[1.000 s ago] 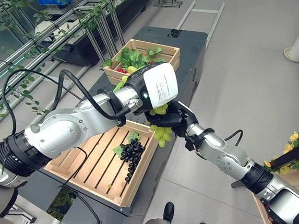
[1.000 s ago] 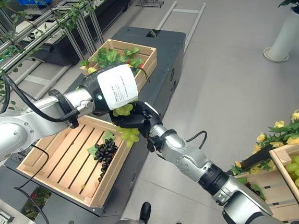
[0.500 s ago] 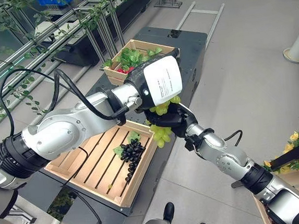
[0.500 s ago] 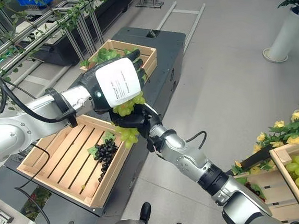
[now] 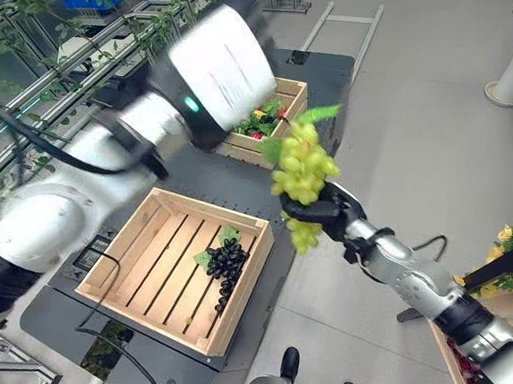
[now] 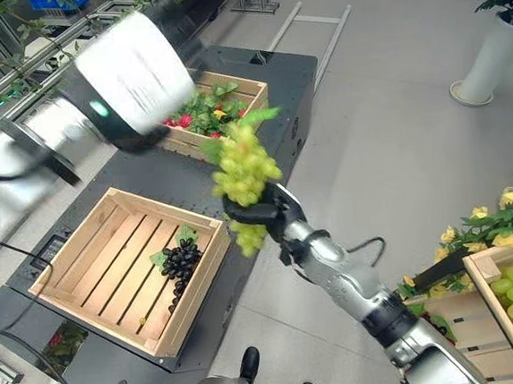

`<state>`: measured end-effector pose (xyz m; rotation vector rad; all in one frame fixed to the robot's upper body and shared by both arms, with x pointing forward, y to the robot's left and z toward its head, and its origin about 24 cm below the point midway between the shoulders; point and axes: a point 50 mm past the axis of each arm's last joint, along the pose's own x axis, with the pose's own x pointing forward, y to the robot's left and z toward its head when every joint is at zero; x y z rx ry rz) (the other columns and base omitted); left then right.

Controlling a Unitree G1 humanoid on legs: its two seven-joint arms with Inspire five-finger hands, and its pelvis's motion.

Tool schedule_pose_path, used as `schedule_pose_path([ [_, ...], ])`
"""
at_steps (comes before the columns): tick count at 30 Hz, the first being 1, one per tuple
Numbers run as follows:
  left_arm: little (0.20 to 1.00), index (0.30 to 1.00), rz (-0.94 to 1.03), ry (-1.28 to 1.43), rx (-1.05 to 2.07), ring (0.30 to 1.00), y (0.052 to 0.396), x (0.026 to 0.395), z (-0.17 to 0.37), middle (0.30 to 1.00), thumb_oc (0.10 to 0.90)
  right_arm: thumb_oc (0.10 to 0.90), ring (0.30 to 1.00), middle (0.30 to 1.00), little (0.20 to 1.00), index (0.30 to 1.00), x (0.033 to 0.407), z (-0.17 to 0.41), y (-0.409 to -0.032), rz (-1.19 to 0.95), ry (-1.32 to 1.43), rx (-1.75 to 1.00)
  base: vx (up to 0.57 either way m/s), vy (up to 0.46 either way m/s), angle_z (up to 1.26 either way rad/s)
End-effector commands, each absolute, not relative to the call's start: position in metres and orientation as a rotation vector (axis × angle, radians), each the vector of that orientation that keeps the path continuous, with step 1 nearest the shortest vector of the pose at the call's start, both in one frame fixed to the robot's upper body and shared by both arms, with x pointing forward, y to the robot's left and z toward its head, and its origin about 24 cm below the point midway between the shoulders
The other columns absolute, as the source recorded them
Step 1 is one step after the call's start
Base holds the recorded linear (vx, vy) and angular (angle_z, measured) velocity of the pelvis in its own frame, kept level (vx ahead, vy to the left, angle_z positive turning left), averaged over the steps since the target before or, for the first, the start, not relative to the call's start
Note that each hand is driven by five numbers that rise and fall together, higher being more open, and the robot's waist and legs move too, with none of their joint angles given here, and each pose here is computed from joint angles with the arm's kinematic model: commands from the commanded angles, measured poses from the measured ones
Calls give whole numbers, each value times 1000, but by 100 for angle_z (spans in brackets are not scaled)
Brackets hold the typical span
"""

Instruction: Pick up the fruits from the basket on one side to the basket on the other side

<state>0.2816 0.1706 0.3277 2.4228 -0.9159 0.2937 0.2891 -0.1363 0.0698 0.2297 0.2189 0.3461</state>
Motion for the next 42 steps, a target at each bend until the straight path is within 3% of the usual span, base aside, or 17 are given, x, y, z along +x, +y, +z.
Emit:
schedule_pose_path([
  [1,900,900,629,-762,2314,900,222,282,358,900,800,400,300,300,300,300,291,100,-151,314,26,277,0,26,-4],
  [12,900,900,620,-852,2085,900,241,283,341,900,800,400,300,300,300,300,282,89,-181,196,20,285,-4,32,-13],
  [22,900,900,514,-1082,1754,900,215,281,316,900,800,400,300,300,300,300,279,85,-180,175,15,296,-8,23,-22],
  [30,900,900,510,-1110,1403,900,208,285,302,900,800,400,300,300,300,300,281,87,-166,218,17,303,-12,16,-30],
  [35,900,900,452,-1085,1073,900,207,287,285,900,800,400,300,300,300,300,277,87,-154,335,22,295,-6,10,-31],
  [42,900,900,347,-1005,719,900,197,295,252,900,800,400,300,300,300,300,273,100,-133,703,-23,230,-23,-2,-16],
])
